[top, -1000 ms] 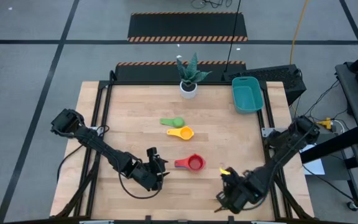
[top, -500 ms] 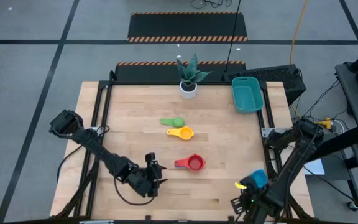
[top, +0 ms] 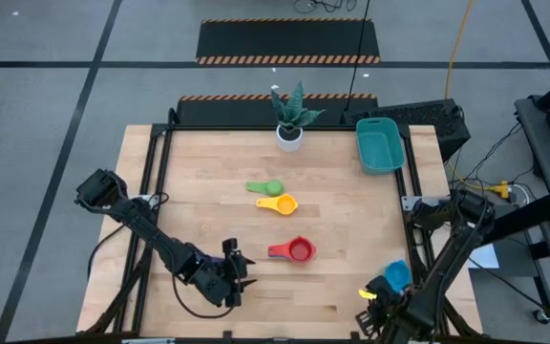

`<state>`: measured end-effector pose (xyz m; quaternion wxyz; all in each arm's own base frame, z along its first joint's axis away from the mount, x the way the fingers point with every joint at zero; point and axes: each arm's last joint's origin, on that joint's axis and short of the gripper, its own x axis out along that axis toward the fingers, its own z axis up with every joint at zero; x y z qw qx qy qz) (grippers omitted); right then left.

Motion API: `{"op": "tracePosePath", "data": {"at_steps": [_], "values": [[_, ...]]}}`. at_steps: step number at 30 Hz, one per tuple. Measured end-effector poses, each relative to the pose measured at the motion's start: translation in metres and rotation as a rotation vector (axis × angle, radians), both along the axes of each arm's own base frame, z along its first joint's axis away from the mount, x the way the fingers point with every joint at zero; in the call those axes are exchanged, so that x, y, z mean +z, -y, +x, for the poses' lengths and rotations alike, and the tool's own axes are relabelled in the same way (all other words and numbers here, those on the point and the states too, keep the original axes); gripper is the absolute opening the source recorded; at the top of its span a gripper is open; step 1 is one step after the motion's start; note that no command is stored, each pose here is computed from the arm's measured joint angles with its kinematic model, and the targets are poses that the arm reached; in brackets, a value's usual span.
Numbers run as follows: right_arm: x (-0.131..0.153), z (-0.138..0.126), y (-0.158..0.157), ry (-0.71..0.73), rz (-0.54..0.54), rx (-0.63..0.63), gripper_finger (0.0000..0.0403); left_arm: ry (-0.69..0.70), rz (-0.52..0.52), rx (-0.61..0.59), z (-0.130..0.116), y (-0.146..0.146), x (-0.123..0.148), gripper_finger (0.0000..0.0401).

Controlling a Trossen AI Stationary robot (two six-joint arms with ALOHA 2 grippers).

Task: Nest measuring cups in basket
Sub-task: Stack the light blue measuring cup on top of the red measuring cup

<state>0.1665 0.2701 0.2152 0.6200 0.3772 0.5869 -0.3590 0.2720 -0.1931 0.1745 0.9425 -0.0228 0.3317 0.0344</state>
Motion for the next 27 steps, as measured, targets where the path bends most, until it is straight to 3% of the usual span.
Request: {"op": "tracePosePath", "data": {"at_steps": [12, 20, 27], "values": [[-0.001, -0.011, 0.005, -0.19, -0.029, -0.145, 0.0186, 0.016, -0.007, -0.003, 0.001, 0.0, 0.001, 0.023], [-0.003, -0.014, 0.011, -0.23, -0.106, -0.171, 0.0206, 0.016, -0.003, -0.006, 0.001, 0.0, 0.001, 0.023], [-0.018, -0.015, 0.016, -0.228, -0.106, -0.189, 0.023, 0.014, 0.0, -0.008, 0.001, 0.0, 0.001, 0.023]]}}
